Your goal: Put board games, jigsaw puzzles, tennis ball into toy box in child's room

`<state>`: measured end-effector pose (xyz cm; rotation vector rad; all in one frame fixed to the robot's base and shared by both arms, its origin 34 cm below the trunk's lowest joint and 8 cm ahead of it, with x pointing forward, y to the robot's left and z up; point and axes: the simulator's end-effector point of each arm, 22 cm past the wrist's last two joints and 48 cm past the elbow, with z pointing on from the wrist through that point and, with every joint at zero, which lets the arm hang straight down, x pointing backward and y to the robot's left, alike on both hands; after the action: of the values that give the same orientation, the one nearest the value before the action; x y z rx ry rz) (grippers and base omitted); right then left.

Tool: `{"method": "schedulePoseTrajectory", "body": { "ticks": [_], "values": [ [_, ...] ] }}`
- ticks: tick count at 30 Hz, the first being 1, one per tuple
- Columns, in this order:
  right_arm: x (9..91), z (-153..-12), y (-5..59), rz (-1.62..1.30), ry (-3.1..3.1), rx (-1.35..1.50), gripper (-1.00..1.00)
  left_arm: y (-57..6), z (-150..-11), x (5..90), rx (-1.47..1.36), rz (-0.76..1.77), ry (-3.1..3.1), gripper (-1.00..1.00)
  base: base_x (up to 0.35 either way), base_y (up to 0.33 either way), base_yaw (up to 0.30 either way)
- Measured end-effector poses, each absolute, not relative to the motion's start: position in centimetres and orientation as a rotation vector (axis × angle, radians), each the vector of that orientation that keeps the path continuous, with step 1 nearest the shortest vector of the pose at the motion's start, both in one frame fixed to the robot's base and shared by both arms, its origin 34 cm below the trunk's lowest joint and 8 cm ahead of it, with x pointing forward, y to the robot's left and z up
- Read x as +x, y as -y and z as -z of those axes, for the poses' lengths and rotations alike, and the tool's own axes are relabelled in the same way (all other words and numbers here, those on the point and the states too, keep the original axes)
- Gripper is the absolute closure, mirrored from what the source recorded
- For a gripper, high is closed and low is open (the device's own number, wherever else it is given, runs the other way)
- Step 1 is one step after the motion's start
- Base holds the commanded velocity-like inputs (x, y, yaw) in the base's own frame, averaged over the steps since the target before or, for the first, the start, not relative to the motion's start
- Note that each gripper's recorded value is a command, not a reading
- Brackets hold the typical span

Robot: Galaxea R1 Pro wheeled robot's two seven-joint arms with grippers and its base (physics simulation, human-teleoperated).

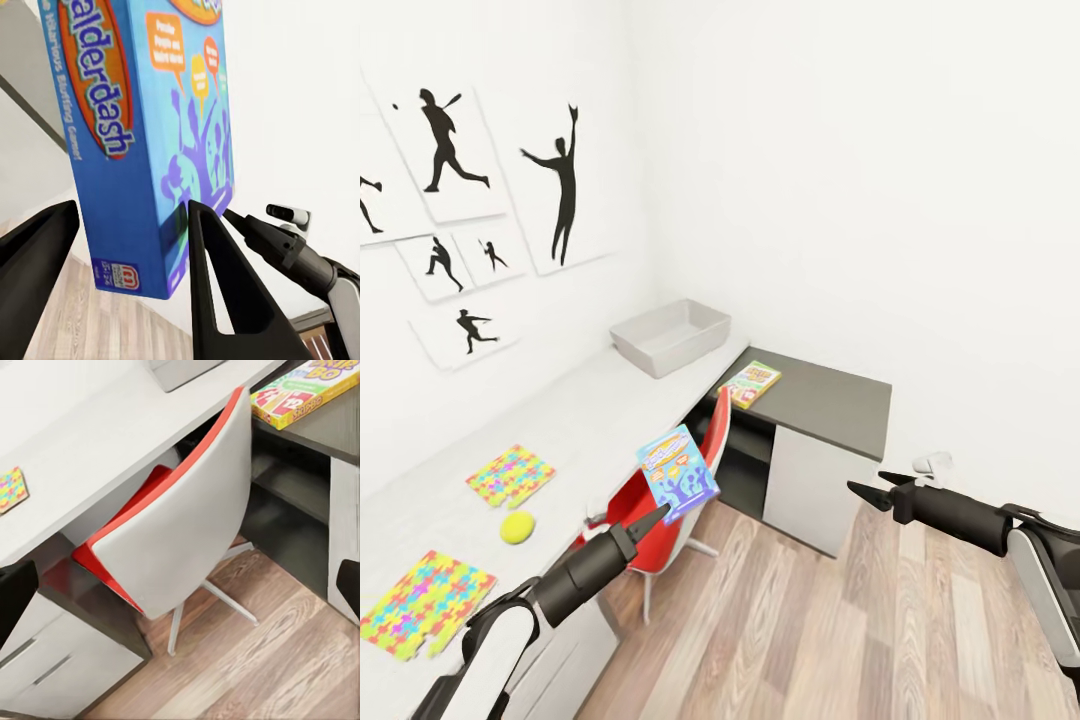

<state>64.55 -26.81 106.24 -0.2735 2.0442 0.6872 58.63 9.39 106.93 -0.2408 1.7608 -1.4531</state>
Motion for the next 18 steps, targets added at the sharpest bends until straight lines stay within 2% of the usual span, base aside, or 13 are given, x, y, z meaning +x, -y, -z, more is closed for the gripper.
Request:
{"method": "schedulePoseTrajectory", "body": {
  "ticks": [18],
  "values": [
    [64.54,-106.22,26.80,-0.687,-2.045,-0.273,-1.00,-9.35,-107.05,58.59,-0.238,1.458,-1.756,1.00,0.300,-0.195,0.000]
  ]
}}
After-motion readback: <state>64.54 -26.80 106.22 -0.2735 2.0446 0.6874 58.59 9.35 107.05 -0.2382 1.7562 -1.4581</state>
